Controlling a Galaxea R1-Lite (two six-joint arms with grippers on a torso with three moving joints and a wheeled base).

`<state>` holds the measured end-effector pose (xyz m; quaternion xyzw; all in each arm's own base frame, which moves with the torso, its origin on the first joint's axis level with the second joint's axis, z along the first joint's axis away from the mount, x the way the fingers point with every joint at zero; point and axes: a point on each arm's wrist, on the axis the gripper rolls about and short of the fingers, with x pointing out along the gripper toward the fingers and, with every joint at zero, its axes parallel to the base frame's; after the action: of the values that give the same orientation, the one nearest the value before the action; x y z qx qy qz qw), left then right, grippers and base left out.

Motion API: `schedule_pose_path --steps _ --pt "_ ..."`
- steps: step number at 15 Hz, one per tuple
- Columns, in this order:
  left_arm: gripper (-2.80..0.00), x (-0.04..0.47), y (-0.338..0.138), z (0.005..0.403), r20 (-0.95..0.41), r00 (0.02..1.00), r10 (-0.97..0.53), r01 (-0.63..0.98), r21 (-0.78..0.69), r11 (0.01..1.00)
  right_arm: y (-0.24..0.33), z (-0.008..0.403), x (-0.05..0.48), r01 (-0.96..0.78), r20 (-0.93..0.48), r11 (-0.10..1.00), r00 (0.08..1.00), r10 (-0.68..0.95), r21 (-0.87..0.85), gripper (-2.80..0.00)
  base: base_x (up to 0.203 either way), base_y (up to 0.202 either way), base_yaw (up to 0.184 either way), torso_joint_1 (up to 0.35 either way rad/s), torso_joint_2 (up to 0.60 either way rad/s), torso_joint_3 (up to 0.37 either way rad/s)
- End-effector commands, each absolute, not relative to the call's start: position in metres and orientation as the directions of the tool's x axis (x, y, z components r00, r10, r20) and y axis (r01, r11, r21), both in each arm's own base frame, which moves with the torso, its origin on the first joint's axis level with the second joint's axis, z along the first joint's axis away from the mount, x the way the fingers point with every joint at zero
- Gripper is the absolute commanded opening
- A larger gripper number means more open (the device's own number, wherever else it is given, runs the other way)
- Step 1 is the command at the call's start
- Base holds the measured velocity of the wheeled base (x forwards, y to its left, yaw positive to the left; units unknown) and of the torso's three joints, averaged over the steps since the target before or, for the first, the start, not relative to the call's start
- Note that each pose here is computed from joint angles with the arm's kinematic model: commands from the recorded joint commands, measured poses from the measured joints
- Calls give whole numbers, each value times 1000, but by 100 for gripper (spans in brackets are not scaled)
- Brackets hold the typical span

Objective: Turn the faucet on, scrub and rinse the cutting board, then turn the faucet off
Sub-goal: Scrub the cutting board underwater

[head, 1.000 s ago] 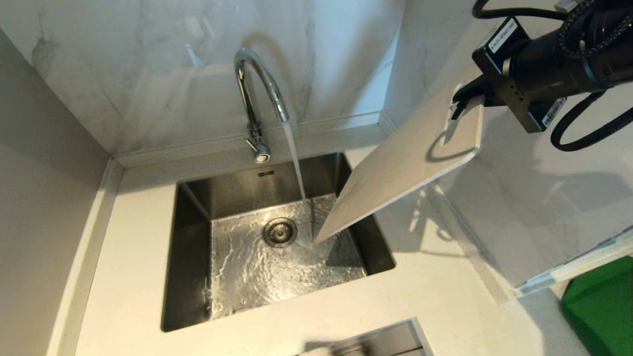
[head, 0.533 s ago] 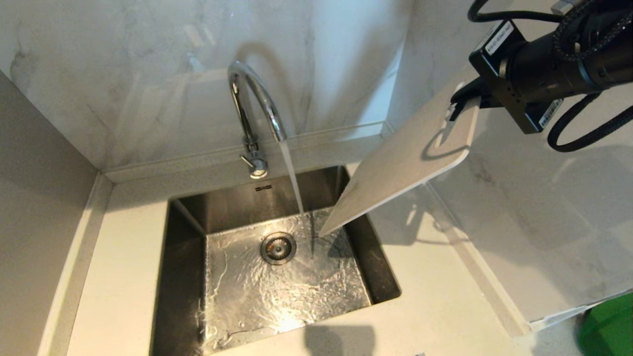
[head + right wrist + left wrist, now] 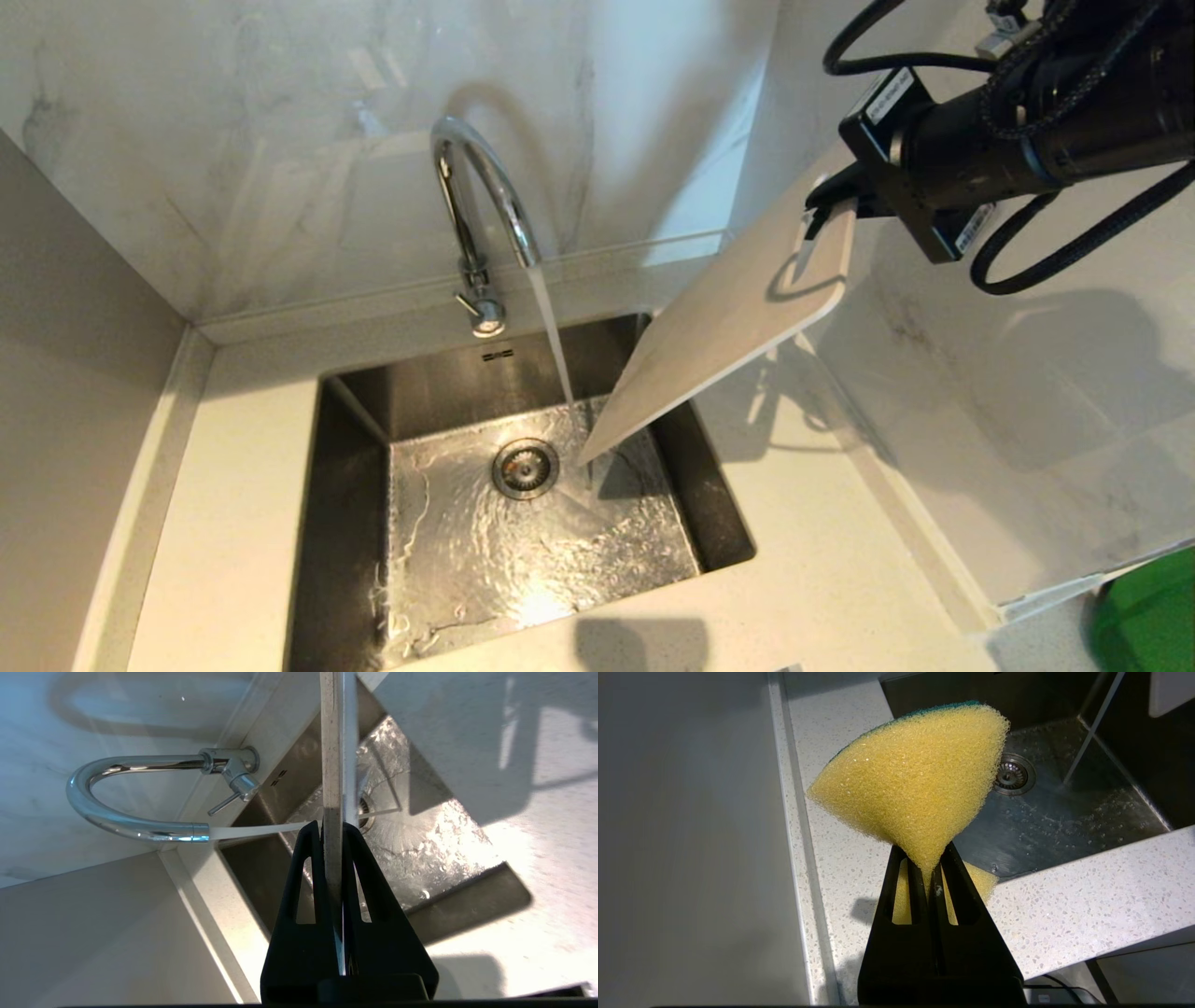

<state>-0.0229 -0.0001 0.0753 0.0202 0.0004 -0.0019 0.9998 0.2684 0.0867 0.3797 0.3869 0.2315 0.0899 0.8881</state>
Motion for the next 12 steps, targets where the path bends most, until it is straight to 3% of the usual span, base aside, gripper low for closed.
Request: schedule_pose_path --steps 1,12 --pt "-280 -23 0 75 -5 1000 -6 6 40 999 96 363 293 48 -377 670 855 356 741 -280 0 0 0 0 0 0" --pt "-280 -23 0 75 -3 1000 -5 5 38 999 143 310 355 -12 -384 599 757 528 800 -280 0 0 0 0 0 0"
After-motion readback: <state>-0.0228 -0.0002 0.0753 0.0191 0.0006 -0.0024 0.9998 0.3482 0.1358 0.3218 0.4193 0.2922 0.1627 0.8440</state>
